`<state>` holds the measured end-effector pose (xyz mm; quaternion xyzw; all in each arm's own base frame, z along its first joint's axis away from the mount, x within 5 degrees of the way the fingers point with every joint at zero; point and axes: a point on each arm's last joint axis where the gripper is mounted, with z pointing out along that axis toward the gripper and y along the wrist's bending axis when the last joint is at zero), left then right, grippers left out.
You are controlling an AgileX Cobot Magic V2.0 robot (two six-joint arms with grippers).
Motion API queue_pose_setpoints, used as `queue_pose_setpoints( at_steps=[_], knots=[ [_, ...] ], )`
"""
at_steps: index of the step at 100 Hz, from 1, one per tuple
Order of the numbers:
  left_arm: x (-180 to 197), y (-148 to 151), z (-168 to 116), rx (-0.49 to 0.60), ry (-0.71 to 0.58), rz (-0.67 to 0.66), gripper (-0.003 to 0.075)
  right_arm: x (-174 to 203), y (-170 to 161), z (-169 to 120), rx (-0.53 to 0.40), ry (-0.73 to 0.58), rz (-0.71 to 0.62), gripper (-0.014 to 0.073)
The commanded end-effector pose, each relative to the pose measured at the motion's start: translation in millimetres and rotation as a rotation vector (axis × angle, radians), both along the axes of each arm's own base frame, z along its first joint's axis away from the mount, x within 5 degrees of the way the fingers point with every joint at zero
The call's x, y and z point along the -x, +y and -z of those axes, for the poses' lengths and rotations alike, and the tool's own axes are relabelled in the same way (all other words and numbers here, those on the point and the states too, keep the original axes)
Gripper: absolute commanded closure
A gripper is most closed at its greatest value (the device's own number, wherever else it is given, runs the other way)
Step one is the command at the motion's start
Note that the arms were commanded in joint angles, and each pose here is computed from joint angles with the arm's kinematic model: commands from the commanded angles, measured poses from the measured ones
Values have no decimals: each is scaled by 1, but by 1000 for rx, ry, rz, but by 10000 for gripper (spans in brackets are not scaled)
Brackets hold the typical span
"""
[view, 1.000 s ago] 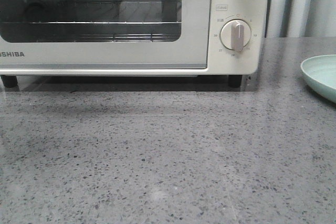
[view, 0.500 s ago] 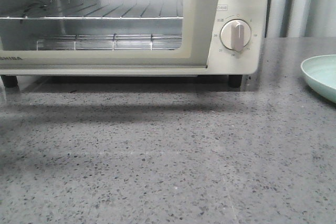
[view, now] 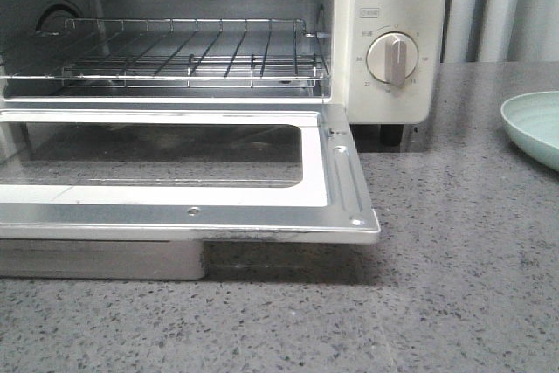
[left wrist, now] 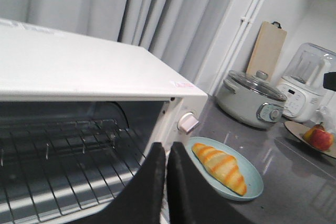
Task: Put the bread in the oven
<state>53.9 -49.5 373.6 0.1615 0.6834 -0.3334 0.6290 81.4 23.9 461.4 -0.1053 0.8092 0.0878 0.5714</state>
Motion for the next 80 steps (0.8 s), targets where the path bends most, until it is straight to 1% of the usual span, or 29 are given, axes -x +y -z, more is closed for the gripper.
queue_pose_setpoints(
  at_steps=[1, 18, 25, 32, 37, 42, 49, 53, 63, 72, 80],
  knots=[
    [1, 6, -23, 22, -151, -45, 742, -8, 0, -7, -12, -49, 7, 624],
    [5, 14, -40, -81, -298, -112, 742, -35, -5, 2, 27, 31, 32, 617],
    [8, 17, -48, -108, -348, -138, 742, -49, -7, 8, 51, 77, 44, 580],
    [10, 21, -55, -130, -383, -161, 742, -64, -9, 15, 69, 128, 51, 501],
    [9, 23, -58, -148, -384, -186, 742, -73, -10, 20, 82, 165, 56, 416],
    [8, 25, -61, -167, -370, -219, 742, -83, -12, 25, 89, 203, 76, 303],
    [5, 27, -62, -201, -337, -264, 742, -96, -16, 34, 116, 255, 103, 200],
    [4, 28, -62, -208, -329, -280, 742, -104, -19, 39, 135, 289, 125, 186],
    [2, 29, -61, -217, -319, -318, 741, -122, -25, 55, 165, 407, 163, 207],
    [2, 30, -62, -219, -318, -337, 741, -138, -29, 72, 156, 529, 174, 223],
    [2, 30, -62, -218, -317, -341, 741, -151, -29, 85, 149, 596, 176, 228]
  ],
)
